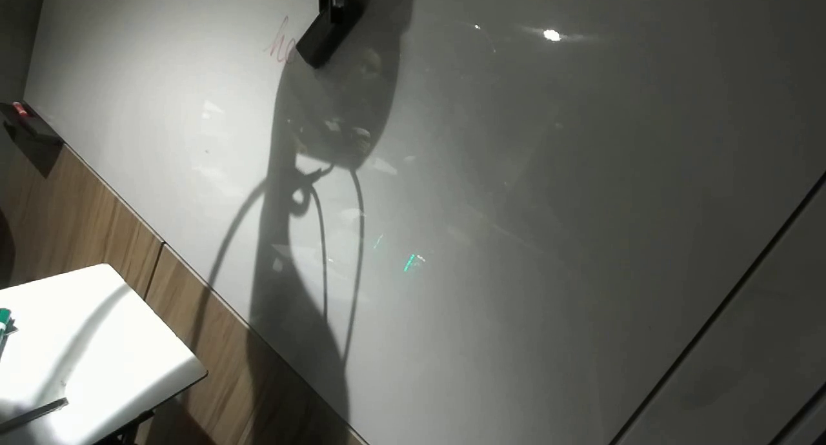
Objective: Use the eraser to wipe the whiteboard.
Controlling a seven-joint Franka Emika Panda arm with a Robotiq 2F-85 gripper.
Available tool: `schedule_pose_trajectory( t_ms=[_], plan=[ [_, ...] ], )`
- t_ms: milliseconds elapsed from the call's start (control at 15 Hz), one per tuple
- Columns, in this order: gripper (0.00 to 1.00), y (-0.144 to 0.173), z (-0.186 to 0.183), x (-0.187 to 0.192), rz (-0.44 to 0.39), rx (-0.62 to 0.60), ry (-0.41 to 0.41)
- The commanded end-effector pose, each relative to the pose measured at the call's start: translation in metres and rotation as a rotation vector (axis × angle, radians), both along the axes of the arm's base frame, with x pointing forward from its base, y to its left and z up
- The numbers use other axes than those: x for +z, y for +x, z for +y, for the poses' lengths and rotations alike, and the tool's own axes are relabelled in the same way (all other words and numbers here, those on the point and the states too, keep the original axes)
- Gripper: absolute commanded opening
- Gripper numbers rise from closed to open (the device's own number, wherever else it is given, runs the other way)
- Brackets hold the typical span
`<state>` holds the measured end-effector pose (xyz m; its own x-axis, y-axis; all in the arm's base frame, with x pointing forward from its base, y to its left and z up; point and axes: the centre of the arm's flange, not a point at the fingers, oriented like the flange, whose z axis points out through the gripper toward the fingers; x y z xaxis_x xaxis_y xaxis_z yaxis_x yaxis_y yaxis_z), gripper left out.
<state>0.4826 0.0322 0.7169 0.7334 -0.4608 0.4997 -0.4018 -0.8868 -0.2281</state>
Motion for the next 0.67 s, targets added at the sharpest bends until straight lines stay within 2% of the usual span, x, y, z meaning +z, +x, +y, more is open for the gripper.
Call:
schedule_pose_trajectory(
  t_ms=[0,400,600],
  plan=[
    [0.29,0.058,-0.019,-0.035,-0.026,-0.043,-0.012],
    [0.29,0.076,-0.047,-0.100,0.095,-0.089,-0.016],
    [0.29,0.078,-0.048,-0.110,0.135,-0.100,-0.014]
  ],
)
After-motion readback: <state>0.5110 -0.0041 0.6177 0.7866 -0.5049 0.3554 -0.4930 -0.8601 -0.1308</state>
